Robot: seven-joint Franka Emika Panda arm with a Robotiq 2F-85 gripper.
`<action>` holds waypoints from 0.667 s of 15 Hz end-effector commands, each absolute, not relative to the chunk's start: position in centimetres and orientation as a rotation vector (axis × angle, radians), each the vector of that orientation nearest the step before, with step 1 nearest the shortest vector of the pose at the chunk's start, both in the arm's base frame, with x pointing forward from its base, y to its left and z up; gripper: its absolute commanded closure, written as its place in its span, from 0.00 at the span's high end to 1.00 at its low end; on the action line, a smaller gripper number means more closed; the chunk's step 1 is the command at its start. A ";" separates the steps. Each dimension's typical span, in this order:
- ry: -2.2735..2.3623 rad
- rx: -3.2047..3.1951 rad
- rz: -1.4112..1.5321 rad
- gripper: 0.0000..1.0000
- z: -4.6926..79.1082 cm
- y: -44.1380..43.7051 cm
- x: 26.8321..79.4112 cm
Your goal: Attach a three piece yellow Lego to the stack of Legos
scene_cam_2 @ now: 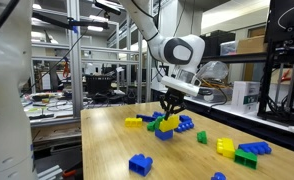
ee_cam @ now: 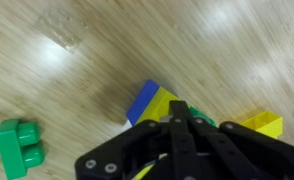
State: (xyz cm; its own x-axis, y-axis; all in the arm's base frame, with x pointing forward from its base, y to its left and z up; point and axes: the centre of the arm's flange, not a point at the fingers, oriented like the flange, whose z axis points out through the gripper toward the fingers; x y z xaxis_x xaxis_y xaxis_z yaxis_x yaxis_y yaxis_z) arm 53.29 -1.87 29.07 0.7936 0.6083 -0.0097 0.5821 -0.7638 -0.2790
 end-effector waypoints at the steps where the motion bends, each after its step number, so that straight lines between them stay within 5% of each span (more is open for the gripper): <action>1: -0.946 -2.654 0.113 0.28 28.9 -2.1 51.6; 10: -0.877 -2.682 0.081 0.89 31.9 -3.1 51.4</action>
State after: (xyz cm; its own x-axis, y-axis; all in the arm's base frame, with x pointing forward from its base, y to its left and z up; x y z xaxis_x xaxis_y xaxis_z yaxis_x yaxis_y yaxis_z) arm 52.61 -2.54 30.02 0.7956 0.6051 0.0317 0.5821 -0.7488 -0.3170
